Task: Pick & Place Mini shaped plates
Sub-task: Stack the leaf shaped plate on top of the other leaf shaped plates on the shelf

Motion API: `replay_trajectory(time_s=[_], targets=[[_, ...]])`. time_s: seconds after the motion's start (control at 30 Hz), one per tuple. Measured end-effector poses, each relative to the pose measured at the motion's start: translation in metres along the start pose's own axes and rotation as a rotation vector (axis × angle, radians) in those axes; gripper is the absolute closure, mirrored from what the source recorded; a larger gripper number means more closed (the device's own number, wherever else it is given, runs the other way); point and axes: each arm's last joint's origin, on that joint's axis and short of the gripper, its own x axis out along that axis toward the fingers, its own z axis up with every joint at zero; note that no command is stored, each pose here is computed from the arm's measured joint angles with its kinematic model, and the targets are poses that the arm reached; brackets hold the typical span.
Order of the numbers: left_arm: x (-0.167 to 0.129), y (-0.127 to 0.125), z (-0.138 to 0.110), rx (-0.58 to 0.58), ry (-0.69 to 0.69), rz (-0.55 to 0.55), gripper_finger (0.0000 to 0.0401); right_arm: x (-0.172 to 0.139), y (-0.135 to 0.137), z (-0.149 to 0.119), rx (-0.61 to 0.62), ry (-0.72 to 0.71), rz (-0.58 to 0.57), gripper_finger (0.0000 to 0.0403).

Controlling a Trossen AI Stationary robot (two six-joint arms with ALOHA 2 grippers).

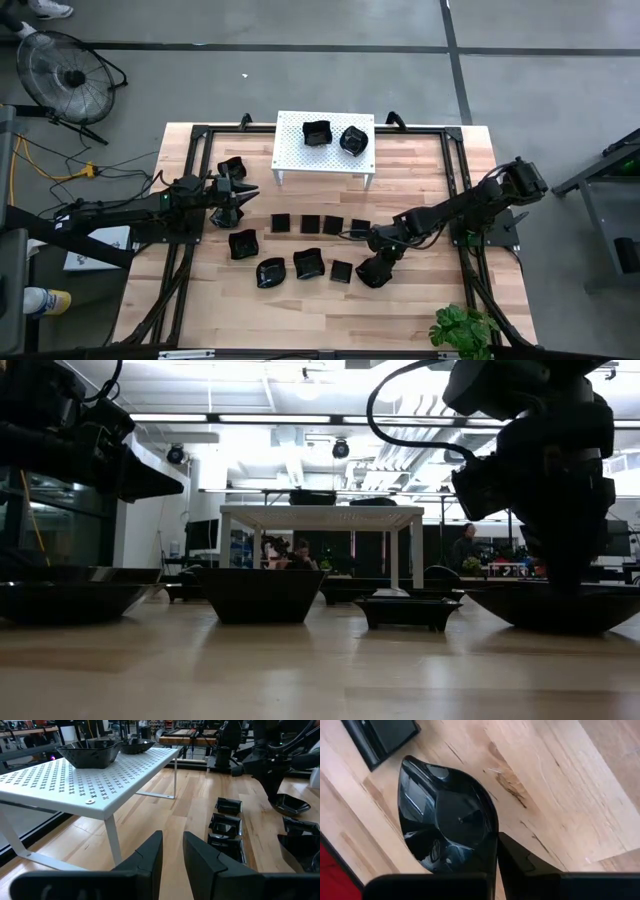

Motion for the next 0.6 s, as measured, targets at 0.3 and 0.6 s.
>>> replay_trajectory(time_s=[0.3, 0.6], targets=[[0.0, 0.0, 0.0, 0.0, 0.0, 0.0, 0.0328, -0.01, 0.013, 0.005, 0.022, -0.018, 0.034, 0.0401], [0.0, 0.0, 0.0, 0.0, 0.0, 0.0, 0.0328, -0.041, 0.034, 0.009, 0.003, -0.061, 0.114, 0.0402]])
